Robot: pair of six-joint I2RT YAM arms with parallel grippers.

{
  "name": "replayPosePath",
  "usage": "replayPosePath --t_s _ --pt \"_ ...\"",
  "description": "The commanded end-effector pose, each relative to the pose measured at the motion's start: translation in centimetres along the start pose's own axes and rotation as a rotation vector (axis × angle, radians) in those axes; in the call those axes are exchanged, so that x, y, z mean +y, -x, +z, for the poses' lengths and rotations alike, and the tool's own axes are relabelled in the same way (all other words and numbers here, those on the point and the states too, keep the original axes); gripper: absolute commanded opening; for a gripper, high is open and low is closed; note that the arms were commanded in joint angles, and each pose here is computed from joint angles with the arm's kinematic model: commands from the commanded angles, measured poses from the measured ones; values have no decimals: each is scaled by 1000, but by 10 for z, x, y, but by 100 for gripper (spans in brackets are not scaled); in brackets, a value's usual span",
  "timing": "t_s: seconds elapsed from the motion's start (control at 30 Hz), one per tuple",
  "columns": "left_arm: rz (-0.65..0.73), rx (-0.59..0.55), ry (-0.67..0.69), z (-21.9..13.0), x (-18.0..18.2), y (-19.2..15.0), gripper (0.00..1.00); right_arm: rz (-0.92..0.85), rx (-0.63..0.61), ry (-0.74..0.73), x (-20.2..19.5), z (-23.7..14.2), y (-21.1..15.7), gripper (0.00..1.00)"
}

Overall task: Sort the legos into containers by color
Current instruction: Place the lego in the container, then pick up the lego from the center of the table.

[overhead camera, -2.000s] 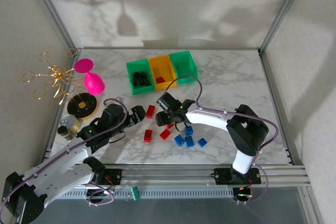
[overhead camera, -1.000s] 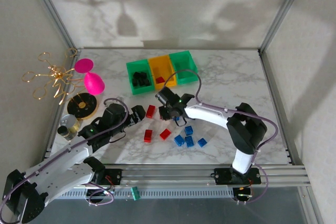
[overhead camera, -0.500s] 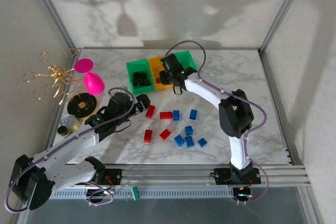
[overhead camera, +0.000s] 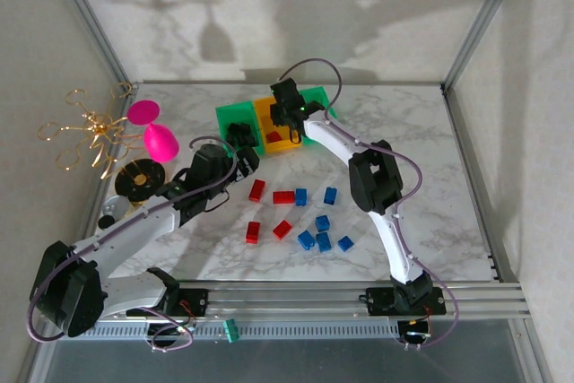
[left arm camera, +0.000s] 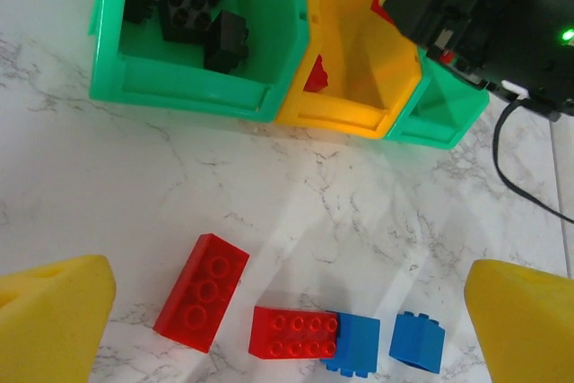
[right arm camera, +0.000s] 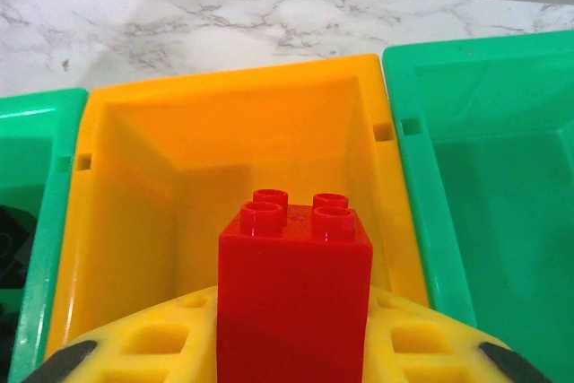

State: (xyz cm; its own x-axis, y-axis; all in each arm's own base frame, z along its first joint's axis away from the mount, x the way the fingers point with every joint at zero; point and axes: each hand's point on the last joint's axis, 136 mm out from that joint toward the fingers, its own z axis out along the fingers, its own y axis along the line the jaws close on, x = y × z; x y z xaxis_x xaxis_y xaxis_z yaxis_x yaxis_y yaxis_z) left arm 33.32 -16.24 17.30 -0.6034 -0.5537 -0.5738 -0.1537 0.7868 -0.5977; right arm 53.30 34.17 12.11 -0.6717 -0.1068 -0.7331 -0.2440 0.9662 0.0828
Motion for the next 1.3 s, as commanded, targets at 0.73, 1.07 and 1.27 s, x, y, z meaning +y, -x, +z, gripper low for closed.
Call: replayPosePath --t_s 0.73,1.07,1.27 --pt "26 28 -92 -24 -26 -2 100 -12 15 115 -3 -111 -22 62" --pt "2 85 -101 -43 -10 -28 100 -108 172 185 10 -149 -122 70" --pt "-12 108 -81 -48 5 -45 99 -217 264 221 26 -155 -175 73"
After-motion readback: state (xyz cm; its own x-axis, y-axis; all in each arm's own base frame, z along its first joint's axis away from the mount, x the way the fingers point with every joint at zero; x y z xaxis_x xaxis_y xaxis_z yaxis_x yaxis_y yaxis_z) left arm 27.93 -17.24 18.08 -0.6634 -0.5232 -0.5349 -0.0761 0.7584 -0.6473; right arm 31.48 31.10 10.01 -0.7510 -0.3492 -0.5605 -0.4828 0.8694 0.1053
